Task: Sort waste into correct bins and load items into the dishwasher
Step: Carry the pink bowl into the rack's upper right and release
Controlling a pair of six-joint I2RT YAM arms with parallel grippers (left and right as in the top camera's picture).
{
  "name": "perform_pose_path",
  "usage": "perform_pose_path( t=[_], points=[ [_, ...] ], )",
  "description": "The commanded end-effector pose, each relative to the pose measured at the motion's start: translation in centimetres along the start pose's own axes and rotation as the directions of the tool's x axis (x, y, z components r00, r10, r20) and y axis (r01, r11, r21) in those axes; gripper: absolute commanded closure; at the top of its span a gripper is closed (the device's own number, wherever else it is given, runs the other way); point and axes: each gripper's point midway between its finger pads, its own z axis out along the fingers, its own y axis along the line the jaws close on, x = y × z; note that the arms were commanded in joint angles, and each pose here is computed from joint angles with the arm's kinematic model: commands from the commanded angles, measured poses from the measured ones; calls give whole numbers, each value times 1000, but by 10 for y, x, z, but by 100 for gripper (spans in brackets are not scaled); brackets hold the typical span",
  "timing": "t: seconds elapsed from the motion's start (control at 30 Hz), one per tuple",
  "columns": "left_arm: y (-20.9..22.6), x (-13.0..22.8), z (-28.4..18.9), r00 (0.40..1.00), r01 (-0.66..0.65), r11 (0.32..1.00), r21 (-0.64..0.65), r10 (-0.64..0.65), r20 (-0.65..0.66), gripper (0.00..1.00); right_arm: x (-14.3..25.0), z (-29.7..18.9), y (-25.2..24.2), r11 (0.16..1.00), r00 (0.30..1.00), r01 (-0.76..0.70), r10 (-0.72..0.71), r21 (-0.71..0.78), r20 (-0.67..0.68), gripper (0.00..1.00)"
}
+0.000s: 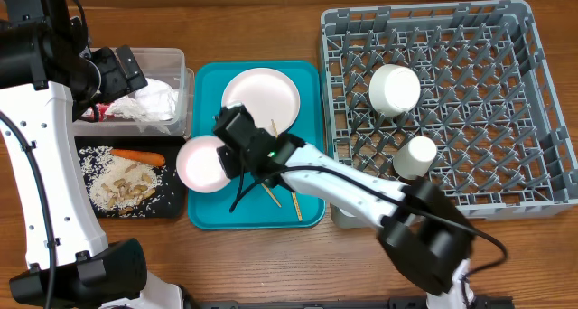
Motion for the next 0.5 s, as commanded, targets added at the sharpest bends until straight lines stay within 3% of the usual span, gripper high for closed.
perform_pose_path(
  t=[0.0, 0.13, 0.27, 0.37, 0.47],
  points=[
    [0, 1, 1, 1000, 9, 1000, -3, -9, -5, 0, -69, -74, 8, 995, 973, 103, -98, -14, 211, 96],
    [0, 1, 1, 1000, 9, 1000, -3, -9, -5, 0, -100, -117, -38, 973, 935, 114, -174, 202, 310, 96],
    [0, 1, 1, 1000, 9, 1000, -3, -9, -5, 0, -134, -185, -120, 827, 885, 48, -296, 560, 361, 96],
    [0, 1, 1, 1000, 9, 1000, -3, -9, -5, 0, -144, -221, -171, 671, 880, 54, -382, 740, 283, 96],
    [0, 1, 1, 1000, 9, 1000, -3, -9, -5, 0, -146, -240, -218, 509, 887, 161, -451, 846, 103, 96]
  ],
)
